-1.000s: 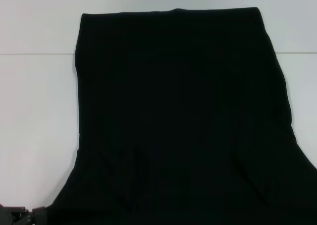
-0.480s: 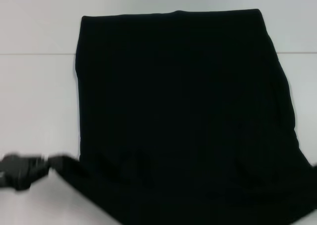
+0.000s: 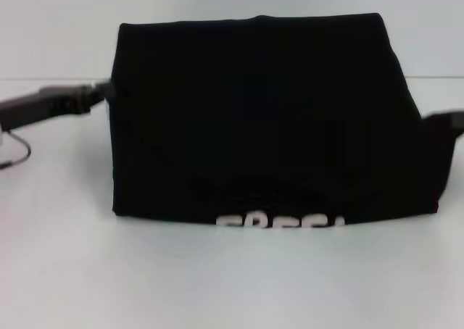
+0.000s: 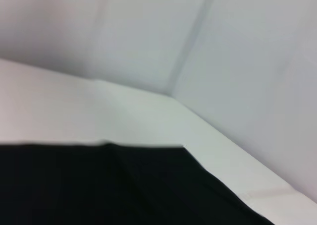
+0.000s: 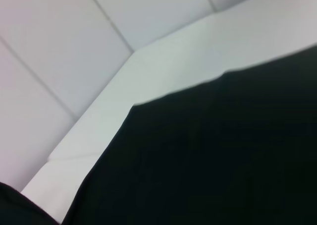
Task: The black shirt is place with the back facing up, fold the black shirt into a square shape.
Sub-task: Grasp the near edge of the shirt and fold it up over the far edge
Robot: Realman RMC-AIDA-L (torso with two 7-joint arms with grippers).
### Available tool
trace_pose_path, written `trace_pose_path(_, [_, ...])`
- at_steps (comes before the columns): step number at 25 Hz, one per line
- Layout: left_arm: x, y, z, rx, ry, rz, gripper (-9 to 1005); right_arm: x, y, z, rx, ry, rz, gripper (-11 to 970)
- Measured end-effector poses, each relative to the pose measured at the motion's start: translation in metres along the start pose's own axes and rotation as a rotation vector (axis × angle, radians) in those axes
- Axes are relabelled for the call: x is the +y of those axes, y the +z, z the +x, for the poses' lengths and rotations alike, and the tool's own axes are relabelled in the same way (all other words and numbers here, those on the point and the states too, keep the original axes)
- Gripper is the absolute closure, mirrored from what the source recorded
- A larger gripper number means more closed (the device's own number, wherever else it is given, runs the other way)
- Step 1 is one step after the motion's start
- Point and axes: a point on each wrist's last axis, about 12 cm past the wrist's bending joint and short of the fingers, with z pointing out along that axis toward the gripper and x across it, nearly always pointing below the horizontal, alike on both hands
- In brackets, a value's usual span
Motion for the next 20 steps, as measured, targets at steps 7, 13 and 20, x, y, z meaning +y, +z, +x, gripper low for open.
trace_pose_path(7, [0.008, 0.031, -0.029, -0.079, 0.004, -0.116, 985, 0.008, 0.050, -0.037, -0.063, -0.019, 0.082, 911])
trace_pose_path(13, [0.009, 0.057, -0.048, -0.071, 0.051, -0.202, 985, 0.016, 0.079, -0.063, -0.107, -0.058, 0.159, 913])
trace_pose_path(20, [0.010, 0.081, -0.040, -0.015, 0.084, -0.305, 984, 0.017, 0.097, -0.062, -0.083, -0.061, 0.212, 912])
